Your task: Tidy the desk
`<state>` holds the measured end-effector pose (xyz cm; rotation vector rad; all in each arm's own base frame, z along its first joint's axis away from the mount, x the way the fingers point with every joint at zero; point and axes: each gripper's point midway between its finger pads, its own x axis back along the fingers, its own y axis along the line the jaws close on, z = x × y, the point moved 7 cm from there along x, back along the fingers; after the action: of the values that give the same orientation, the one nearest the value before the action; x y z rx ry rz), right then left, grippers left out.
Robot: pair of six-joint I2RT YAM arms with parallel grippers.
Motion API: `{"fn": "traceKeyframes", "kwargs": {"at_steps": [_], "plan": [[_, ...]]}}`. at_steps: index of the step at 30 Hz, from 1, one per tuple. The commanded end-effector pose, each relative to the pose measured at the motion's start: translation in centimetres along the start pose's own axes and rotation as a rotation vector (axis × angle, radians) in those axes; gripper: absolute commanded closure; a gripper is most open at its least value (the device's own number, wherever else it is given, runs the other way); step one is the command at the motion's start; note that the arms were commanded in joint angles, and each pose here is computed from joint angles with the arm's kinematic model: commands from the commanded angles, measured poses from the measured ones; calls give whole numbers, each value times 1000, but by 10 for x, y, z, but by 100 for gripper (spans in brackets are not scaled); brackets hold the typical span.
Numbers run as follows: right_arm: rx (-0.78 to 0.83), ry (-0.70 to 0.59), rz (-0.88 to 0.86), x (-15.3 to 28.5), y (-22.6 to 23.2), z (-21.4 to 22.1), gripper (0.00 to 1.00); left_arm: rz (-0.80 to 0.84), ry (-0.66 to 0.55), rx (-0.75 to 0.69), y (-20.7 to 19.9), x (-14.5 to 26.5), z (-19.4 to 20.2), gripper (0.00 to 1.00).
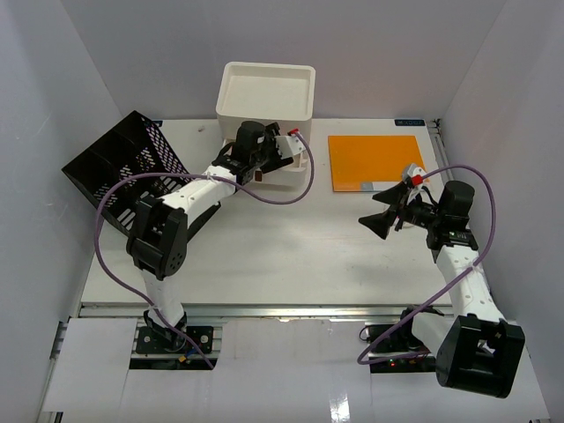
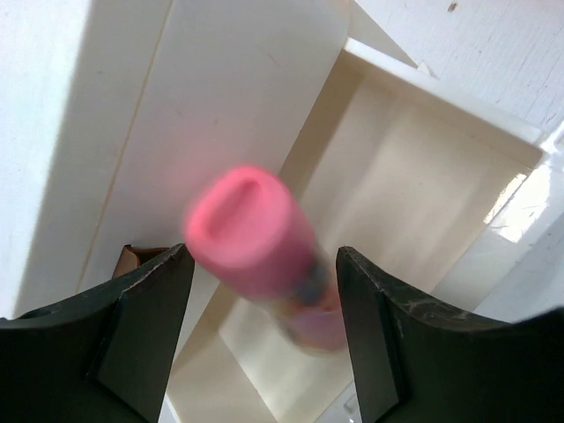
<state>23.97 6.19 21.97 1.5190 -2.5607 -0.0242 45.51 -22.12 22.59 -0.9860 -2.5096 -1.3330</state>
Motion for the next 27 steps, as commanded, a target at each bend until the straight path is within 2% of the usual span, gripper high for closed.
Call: {"fn": "traceKeyframes", "kwargs": {"at_steps": [1,8,14,18,19,23,25,27], "plan": [[34,-21,-8,3,-4,1,3,-101,-60,21,29,26,-19,22],[33,-28,17,13,-10,6,3,-150,-139,101,50,48,-43,19],[33,15,97,19,-22,15,3,-234,-250,273,67,96,-69,13],[15,100,193,23,-34,29,2,-182,-313,547,35,139,-63,13],[17,114,210,24,-37,30,2,-188,-360,615,33,157,-67,15],[49,169,215,25,-42,35,1,-82,-383,815,-28,185,-39,34],[92,212,195,24,-44,37,0,-39,-420,873,-42,200,-36,37],[109,267,202,24,-49,39,2,-14,-397,948,-61,203,-24,38]]}}
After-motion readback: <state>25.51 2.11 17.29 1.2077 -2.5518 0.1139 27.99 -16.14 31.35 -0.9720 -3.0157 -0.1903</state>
